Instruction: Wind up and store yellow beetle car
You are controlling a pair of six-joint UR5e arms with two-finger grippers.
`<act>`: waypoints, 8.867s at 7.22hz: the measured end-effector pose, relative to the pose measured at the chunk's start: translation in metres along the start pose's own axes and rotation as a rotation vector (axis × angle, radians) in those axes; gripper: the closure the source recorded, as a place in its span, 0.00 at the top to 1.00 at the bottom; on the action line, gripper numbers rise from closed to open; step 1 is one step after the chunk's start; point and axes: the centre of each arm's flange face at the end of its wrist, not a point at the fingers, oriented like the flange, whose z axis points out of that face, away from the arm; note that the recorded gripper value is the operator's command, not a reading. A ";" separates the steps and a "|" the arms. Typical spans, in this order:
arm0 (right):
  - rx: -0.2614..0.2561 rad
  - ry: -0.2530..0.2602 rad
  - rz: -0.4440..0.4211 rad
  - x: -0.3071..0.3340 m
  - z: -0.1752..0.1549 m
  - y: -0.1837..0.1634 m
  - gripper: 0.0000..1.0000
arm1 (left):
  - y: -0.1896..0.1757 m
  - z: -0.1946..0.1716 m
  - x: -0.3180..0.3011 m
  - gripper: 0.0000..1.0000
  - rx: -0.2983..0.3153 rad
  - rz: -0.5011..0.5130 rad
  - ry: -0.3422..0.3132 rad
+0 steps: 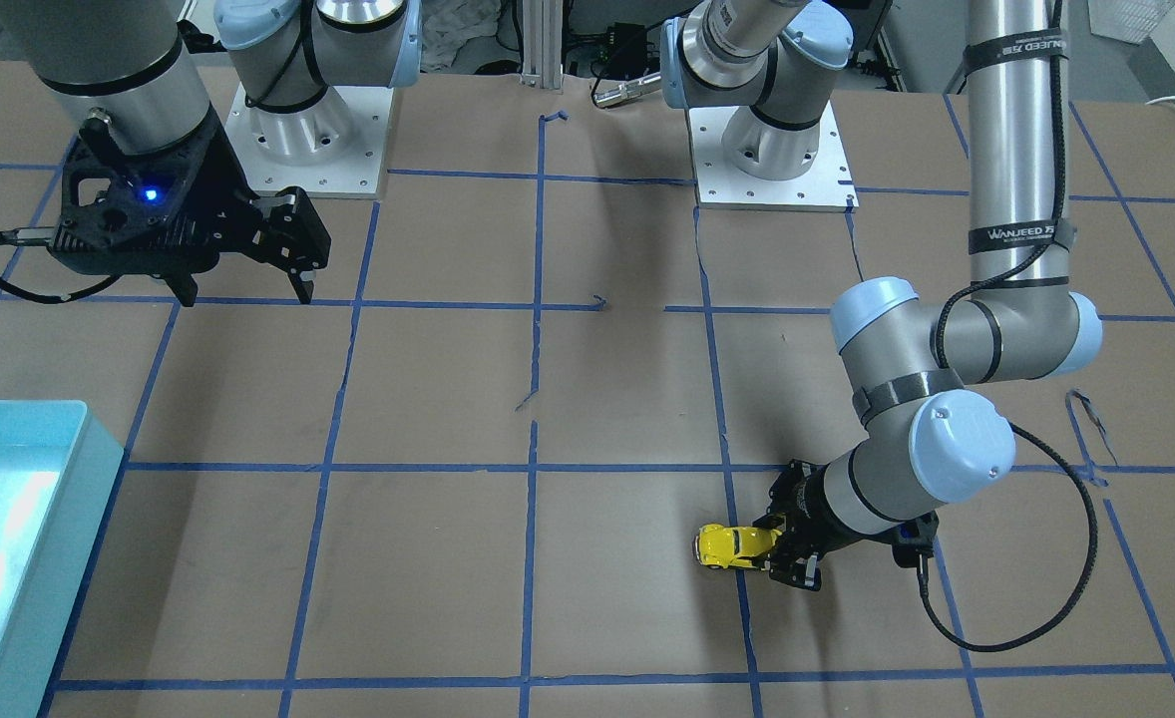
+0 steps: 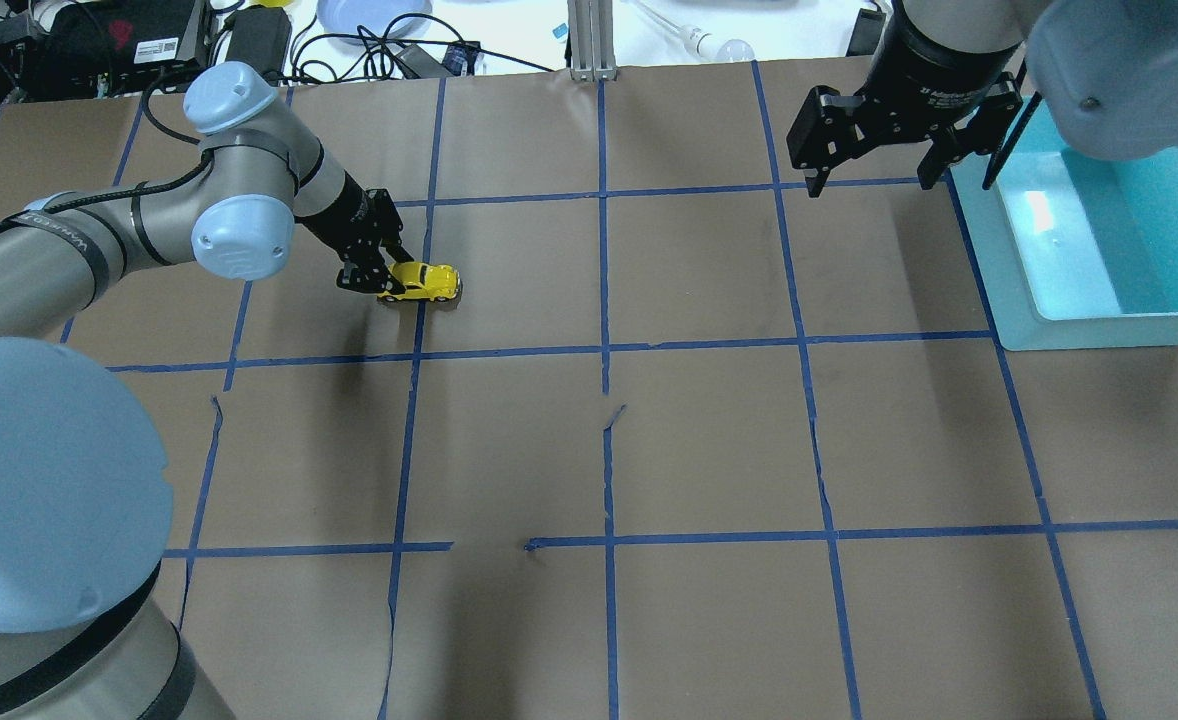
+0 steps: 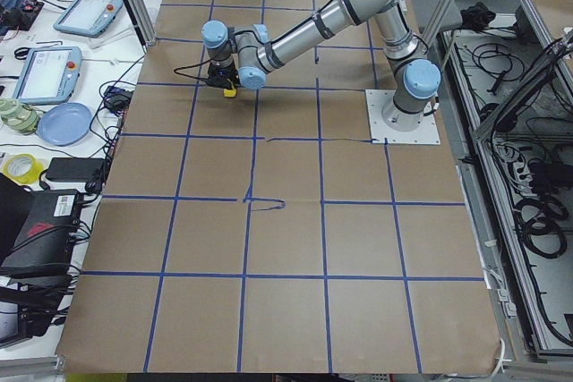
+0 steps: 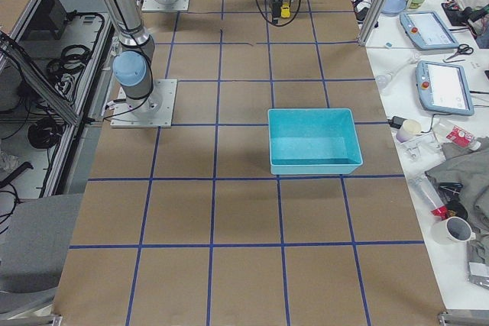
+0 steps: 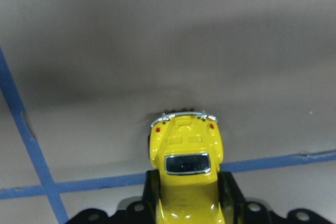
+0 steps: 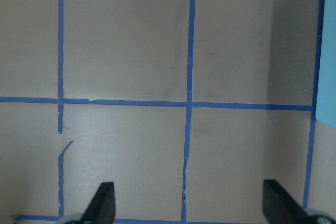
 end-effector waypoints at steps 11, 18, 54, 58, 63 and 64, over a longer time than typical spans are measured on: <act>-0.001 -0.001 0.005 -0.001 0.000 0.000 1.00 | -0.159 -0.033 -0.026 0.50 0.058 0.006 0.025; 0.000 -0.001 0.003 -0.001 0.000 0.000 1.00 | -0.141 -0.079 -0.023 1.00 0.098 0.076 0.092; -0.068 0.113 -1.632 0.159 0.267 -0.064 0.00 | 0.125 -0.293 -0.142 1.00 0.231 1.467 -0.145; -0.157 0.170 -1.800 0.175 0.166 -0.103 0.00 | 0.123 -0.295 -0.143 1.00 0.234 1.464 -0.143; -0.325 0.103 -2.429 0.281 0.121 -0.116 0.00 | 0.123 -0.294 -0.143 1.00 0.231 1.464 -0.141; -0.340 0.059 -2.574 0.297 0.127 -0.111 0.00 | 0.124 -0.293 -0.142 1.00 0.231 1.464 -0.141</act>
